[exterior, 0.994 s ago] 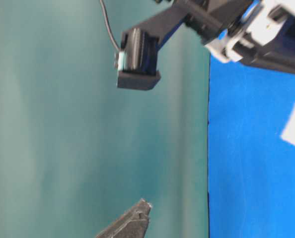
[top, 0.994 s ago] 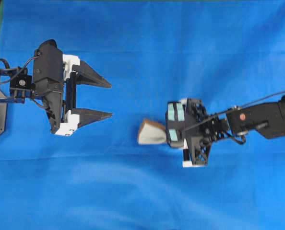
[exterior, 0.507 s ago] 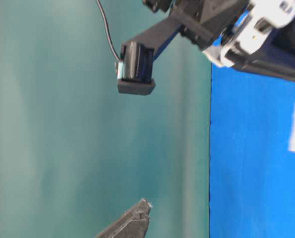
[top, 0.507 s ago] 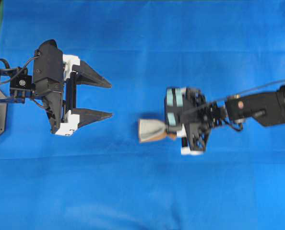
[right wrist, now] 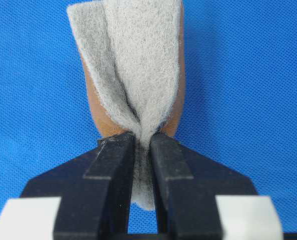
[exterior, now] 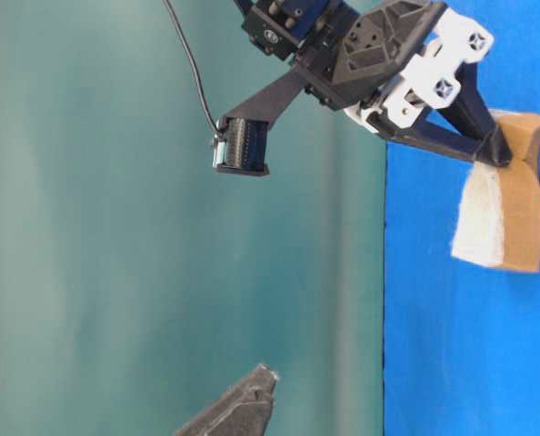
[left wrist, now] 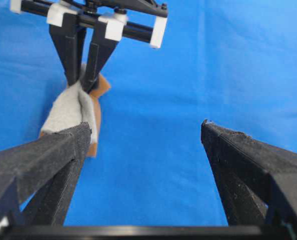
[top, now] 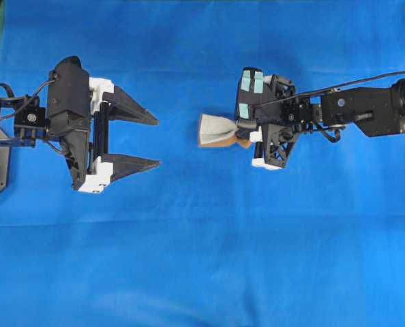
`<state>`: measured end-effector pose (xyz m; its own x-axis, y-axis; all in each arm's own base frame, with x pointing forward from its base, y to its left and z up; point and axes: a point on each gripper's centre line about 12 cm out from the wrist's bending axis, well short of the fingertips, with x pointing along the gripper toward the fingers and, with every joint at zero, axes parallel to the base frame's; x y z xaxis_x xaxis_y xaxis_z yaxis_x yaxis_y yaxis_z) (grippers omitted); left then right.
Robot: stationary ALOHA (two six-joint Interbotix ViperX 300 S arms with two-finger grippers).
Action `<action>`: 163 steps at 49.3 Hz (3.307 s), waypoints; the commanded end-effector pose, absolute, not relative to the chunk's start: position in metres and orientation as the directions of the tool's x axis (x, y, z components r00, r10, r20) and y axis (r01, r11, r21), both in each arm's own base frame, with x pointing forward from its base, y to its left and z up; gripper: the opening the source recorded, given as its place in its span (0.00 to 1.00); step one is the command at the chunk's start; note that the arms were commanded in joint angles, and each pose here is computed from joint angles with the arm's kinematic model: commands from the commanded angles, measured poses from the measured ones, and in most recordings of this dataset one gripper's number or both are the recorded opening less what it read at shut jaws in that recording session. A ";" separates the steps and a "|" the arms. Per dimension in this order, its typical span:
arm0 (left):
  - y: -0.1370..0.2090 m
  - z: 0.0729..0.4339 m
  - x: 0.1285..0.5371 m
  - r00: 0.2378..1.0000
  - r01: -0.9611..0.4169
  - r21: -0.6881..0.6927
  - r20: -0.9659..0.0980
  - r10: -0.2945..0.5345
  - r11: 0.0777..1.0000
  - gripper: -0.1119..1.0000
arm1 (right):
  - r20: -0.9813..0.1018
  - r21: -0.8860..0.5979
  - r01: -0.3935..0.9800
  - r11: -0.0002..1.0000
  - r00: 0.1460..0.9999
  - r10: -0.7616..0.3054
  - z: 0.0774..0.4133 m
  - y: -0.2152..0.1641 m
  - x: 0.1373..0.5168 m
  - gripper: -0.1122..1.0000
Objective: Hand over the sponge with the left arm and wipe it with the right arm.
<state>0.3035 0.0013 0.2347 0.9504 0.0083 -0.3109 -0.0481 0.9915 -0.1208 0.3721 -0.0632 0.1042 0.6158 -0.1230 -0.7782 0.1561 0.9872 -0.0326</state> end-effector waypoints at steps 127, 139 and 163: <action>0.000 0.274 0.245 0.981 -0.019 -0.095 -0.194 0.001 0.995 0.88 | -0.414 -0.013 0.133 0.991 0.902 -0.126 0.275 -0.027 0.256 0.76; -0.001 0.277 0.197 0.990 -0.001 -0.024 -0.139 -0.002 1.000 0.88 | -0.351 -0.012 0.154 0.988 0.924 -0.149 0.277 -0.025 0.201 0.76; -0.001 0.239 0.150 0.995 0.002 -0.017 -0.104 -0.004 1.000 0.87 | -0.264 0.061 0.144 0.988 0.957 -0.123 0.235 -0.018 0.152 0.76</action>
<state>0.1499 -0.0003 0.2394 0.9942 -0.0022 -0.1072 0.0001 0.9998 -0.0199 0.1501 -0.0186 0.2295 0.9473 -0.1316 -0.2921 0.1534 0.9868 0.0527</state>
